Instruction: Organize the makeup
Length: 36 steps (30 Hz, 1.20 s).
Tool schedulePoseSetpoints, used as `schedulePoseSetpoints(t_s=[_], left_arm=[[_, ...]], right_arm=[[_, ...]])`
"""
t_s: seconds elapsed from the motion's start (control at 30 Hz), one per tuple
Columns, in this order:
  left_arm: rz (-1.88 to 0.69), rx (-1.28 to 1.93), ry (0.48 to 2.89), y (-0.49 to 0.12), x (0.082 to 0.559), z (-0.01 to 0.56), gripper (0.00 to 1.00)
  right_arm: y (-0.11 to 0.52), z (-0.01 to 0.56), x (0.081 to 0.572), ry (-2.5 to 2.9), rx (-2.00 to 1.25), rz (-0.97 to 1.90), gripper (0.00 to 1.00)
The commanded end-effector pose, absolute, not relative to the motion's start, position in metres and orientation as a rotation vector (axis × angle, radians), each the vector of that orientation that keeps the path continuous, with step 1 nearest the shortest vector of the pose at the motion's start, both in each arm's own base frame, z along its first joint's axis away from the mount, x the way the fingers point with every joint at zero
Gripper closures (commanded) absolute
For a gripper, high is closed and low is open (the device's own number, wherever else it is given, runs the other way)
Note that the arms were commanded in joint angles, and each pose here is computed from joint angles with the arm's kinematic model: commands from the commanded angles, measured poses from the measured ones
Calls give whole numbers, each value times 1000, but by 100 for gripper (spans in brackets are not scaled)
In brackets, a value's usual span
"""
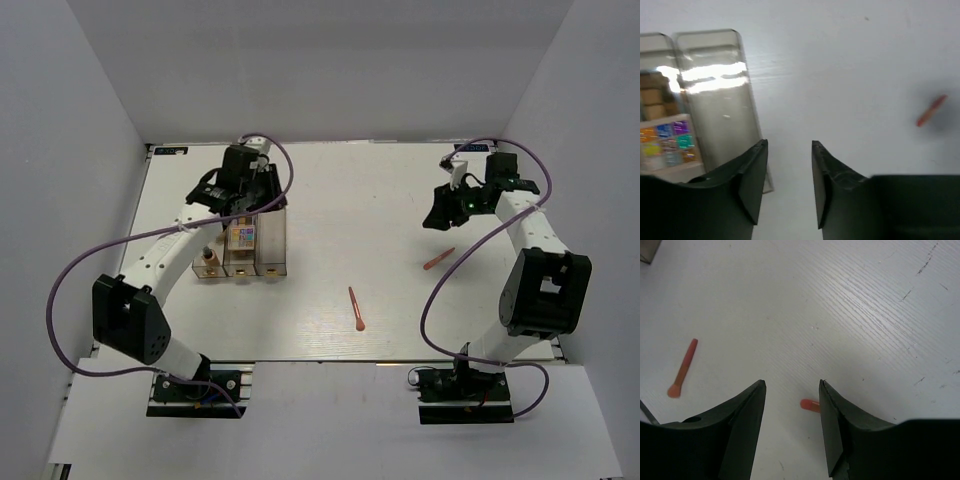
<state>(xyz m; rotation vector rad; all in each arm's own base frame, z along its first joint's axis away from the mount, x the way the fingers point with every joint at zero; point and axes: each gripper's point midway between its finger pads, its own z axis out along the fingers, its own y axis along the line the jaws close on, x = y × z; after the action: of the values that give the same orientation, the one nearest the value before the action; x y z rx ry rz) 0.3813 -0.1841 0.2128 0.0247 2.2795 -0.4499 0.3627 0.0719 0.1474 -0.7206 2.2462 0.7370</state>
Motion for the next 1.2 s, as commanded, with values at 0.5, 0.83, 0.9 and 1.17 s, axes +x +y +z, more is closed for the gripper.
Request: schedulePoseSetpoints(t_s=[0.5, 0.83, 0.9, 1.17], left_arm=[[-456, -148, 2812, -347, 273, 115, 23], [-385, -100, 2939, -386, 235, 67, 24], [-413, -81, 2972, -393, 227, 64, 25], [-372, -104, 3053, -389, 205, 43, 30]], right_arm=[[71, 132, 369, 2312, -712, 582, 47], [72, 121, 366, 2334, -655, 603, 47], [73, 120, 367, 2334, -650, 604, 47], [72, 115, 366, 2343, -632, 604, 47]])
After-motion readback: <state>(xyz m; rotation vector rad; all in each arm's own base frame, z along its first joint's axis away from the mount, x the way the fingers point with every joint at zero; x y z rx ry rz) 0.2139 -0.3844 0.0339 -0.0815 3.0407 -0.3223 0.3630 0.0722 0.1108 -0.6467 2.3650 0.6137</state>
